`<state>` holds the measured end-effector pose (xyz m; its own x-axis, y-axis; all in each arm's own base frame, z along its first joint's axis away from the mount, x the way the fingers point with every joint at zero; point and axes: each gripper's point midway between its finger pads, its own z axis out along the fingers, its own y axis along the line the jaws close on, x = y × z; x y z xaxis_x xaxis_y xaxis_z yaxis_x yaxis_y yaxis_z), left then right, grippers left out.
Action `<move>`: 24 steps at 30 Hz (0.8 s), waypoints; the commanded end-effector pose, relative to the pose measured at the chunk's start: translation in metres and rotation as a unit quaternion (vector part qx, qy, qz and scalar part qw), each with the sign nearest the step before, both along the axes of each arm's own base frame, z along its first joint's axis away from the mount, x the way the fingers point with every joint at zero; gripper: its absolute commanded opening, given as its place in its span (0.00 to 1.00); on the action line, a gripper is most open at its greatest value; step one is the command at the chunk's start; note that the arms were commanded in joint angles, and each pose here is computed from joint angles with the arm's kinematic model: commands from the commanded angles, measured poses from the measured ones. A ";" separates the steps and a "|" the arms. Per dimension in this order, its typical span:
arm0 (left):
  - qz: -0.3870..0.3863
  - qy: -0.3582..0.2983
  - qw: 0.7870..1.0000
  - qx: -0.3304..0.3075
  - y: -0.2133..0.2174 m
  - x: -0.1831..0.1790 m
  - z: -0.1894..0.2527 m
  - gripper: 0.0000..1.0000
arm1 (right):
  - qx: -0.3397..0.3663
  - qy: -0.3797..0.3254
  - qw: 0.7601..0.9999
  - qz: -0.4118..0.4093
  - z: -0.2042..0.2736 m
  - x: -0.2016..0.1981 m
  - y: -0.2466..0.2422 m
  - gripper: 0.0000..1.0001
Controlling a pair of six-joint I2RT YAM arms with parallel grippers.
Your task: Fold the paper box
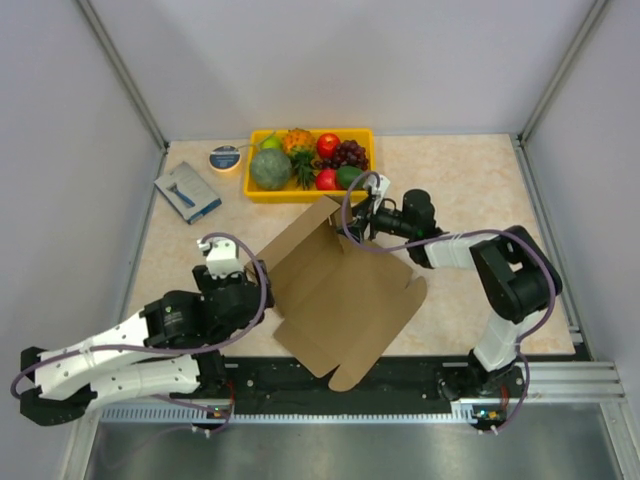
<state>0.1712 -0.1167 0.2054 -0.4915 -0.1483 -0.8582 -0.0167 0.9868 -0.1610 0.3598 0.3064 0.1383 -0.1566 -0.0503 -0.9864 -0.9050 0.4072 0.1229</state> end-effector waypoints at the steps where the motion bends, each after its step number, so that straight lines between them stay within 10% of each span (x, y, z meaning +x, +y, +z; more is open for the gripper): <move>1: -0.006 0.047 0.999 -0.002 0.024 -0.022 -0.004 0.93 | 0.011 -0.025 1.000 -0.007 0.014 0.016 0.006 0.64; 7: -0.063 0.083 0.993 -0.064 -0.029 -0.027 -0.042 0.95 | 0.013 -0.025 1.000 -0.013 0.014 0.021 0.007 0.64; 17: 0.175 -0.038 0.982 0.055 -0.012 0.032 -0.054 0.73 | 0.018 -0.027 0.999 -0.008 0.014 0.016 0.007 0.64; 24: 0.204 -0.085 0.967 0.128 -0.018 0.048 -0.061 0.65 | 0.035 -0.028 0.998 0.042 0.019 0.003 0.015 0.64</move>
